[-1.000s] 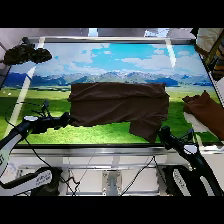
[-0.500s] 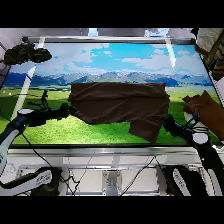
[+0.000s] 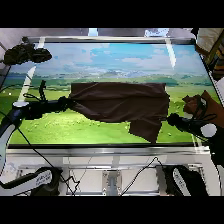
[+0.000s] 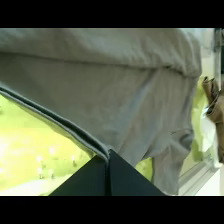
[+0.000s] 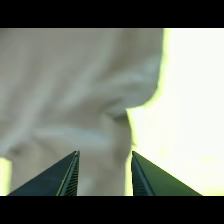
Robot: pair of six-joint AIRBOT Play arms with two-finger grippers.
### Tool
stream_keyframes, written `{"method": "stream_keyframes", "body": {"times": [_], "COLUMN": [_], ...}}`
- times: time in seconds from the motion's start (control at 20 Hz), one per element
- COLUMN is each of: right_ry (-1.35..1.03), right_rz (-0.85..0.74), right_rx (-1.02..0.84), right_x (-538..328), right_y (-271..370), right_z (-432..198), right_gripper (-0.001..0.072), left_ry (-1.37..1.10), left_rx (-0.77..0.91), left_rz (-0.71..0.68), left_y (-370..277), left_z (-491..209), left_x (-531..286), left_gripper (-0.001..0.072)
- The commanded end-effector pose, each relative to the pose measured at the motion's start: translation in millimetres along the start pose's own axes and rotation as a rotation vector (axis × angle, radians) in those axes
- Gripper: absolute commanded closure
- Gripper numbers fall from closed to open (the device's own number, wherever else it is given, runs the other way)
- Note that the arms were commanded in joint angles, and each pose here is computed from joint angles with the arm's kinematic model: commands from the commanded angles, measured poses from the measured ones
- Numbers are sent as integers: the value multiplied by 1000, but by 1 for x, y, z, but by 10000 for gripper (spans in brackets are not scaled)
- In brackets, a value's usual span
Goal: Fold the shirts.
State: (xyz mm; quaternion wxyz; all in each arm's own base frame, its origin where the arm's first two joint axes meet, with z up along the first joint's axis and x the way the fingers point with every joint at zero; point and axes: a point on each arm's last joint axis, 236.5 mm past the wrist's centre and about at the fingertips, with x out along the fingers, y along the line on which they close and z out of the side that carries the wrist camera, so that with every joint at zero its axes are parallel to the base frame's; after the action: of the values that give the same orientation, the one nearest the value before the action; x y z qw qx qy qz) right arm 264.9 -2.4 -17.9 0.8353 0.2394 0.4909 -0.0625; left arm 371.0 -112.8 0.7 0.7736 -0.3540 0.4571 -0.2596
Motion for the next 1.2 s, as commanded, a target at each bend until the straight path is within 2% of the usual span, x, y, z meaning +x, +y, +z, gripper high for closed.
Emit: {"method": "stream_keyframes", "body": {"times": [0.0, 0.1, 0.4, 0.6, 0.65, 0.75, 0.9, 0.95, 1.1, 1.15], "right_ry": [86, 93, 266, 251, 250, 256, 226, 213, 179, 170], "right_rz": [-33, 54, 41, 180, 178, 152, 163, 162, 144, 140], "right_rx": [63, 124, 270, 420, 450, 488, 495, 490, 486, 485], "right_x": [8, 19, 49, 59, 63, 71, 75, 76, 78, 78], "right_y": [-11, 4, -18, -6, -9, -17, -17, -18, -24, -25], "right_z": [-27, -37, -103, -105, -107, -112, -105, -102, -96, -94], "right_gripper": [323, 324, 329, 348, 348, 399, 407, 498, 682, 682], "left_ry": [17, 17, 32, 32, 32, 32, 32, 32, 32, 32], "left_rx": [17, 17, 24, 38, 40, 39, 39, 40, 39, 39], "left_rz": [12, 12, -1, 1, 0, 0, 0, 0, 0, 0], "left_y": [2, 2, -1, 0, 0, 0, 0, -1, -1, 0], "left_z": [-3, -3, -7, -7, -7, -7, -7, -7, -7, -7], "left_x": [-1, -1, -1, -1, -1, -1, -1, -1, -1, -1], "left_gripper": [694, 694, 694, 694, 694, 694, 694, 694, 694, 694]}}
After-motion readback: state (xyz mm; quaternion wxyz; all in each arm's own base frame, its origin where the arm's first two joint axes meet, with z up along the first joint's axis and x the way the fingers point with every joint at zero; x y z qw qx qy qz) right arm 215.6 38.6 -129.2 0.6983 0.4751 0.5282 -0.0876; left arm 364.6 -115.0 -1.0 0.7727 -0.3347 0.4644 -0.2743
